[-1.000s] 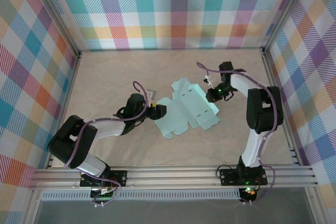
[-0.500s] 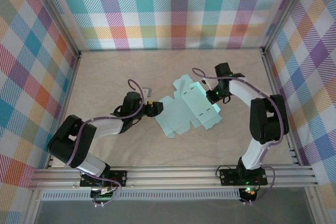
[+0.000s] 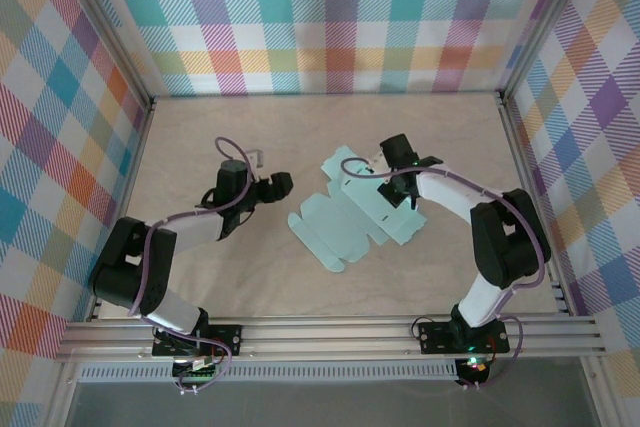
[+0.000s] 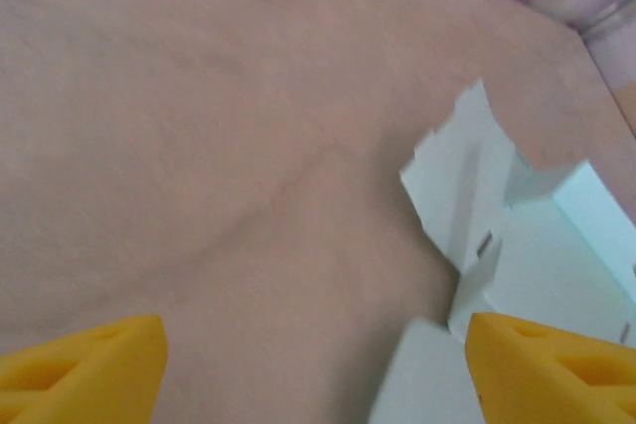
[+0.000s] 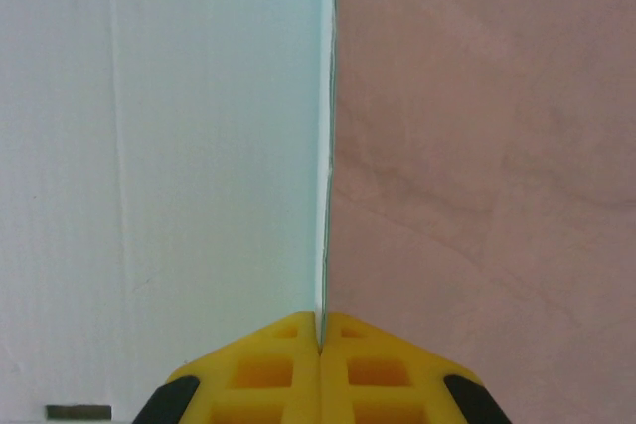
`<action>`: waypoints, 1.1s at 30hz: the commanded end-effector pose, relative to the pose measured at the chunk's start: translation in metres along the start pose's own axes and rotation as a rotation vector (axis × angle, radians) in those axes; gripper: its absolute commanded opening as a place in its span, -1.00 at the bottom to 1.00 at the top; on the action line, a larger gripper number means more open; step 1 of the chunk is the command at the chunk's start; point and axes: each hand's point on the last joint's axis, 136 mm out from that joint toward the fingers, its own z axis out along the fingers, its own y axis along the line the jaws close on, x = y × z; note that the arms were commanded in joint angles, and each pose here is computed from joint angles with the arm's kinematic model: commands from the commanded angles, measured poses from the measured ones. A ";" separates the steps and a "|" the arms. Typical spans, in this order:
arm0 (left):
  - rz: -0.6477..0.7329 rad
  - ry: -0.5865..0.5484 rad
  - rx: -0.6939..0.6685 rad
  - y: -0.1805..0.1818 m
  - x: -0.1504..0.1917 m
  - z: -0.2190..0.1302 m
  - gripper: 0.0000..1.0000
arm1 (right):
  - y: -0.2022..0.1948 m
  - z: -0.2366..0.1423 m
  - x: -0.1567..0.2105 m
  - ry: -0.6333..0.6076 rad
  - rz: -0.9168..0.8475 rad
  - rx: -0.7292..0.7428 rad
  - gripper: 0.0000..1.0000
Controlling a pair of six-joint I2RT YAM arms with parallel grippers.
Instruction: Fold the paper box
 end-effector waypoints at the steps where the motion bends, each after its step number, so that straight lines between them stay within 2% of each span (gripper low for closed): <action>1: -0.059 -0.018 -0.025 0.011 -0.021 0.008 0.60 | -0.025 -0.016 -0.027 -0.089 -0.073 0.188 -1.00; 10: -0.119 -0.064 -0.050 0.041 -0.049 0.015 0.62 | -0.013 -0.041 -0.057 -0.194 -0.186 0.274 -1.00; 16: -0.123 -0.065 -0.081 0.058 -0.047 0.011 0.66 | 0.000 -0.051 -0.070 -0.233 -0.333 0.387 -1.00; 21: -0.140 -0.074 -0.096 0.071 -0.046 0.009 0.67 | 0.024 -0.062 -0.080 -0.310 -0.455 0.425 -1.00; 25: -0.171 -0.066 -0.104 0.083 -0.043 0.010 0.67 | 0.034 -0.070 -0.092 -0.367 -0.557 0.565 -1.00; 29: -0.187 -0.034 -0.089 0.086 -0.036 0.016 0.67 | 0.041 -0.068 -0.096 -0.402 -0.583 0.620 -1.00; 33: -0.205 0.001 -0.052 0.084 -0.028 0.025 0.67 | 0.034 -0.080 -0.115 -0.468 -0.613 0.792 -1.00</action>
